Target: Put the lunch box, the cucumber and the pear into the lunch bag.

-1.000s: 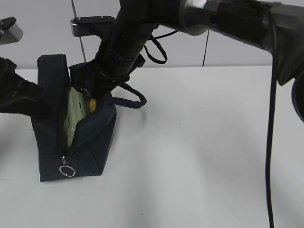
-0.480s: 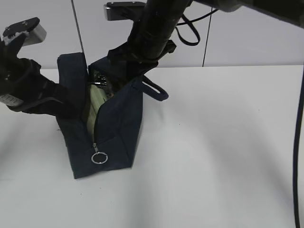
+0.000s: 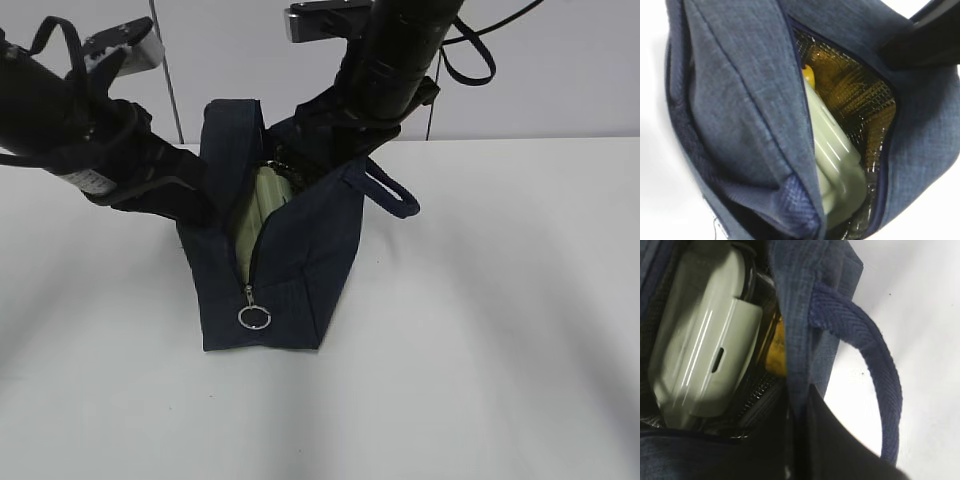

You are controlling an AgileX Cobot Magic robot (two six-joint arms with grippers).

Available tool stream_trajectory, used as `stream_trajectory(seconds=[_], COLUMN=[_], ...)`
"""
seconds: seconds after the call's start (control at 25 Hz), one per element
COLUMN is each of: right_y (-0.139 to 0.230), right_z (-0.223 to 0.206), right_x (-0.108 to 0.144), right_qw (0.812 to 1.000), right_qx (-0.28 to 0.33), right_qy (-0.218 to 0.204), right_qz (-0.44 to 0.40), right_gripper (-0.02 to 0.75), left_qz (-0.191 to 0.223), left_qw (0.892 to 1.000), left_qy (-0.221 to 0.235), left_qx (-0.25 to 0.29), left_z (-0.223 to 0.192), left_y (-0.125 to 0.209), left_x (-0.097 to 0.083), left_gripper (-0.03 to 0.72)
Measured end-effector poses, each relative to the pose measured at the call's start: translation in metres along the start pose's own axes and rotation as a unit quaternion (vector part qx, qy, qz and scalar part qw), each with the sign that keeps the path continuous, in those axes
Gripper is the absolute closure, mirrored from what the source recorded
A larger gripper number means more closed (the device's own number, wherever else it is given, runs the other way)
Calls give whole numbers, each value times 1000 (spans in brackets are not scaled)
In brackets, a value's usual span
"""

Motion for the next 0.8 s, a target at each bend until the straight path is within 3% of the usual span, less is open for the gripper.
stream_trajectory(seconds=[0.2,0.32,0.4,0.56,0.68,0.8], right_y=[10,11,11,8,6,6], right_z=[-4,-6,-3,11,30,54], right_x=[-1,-2,-3,-2,0,4], right_qw=[1000,1000,1000,1000,999,997], right_qx=[1,1,-5,-29,-52,-79], right_qy=[3,4,5,10,14,18], right_qz=[-5,-7,-8,0,5,9], right_gripper=[732,696,603,328,256,239], left_qz=[1,2,2,2,-1,-17], left_qw=[1000,1000,1000,1000,1000,1000], left_qy=[6,7,7,9,10,10], left_qx=[11,11,11,13,9,-9], left_z=[-9,-9,-9,-9,-4,9], left_y=[1,1,1,1,1,-1], left_x=[-2,-2,-2,-3,-5,-11], left_gripper=[704,664,559,376,337,330])
Point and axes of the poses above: a point on each arm's last joint axis where the gripper is mounted, z pointing back along that axis away from the gripper, x along the wrist's bending axis when the last joint is at zero, y = z × x, the point moved 1 cm from there along -z, pointing out along that axis toward the gripper, and after that the axes turned 3 degrees about z, right-handed, at the moved point
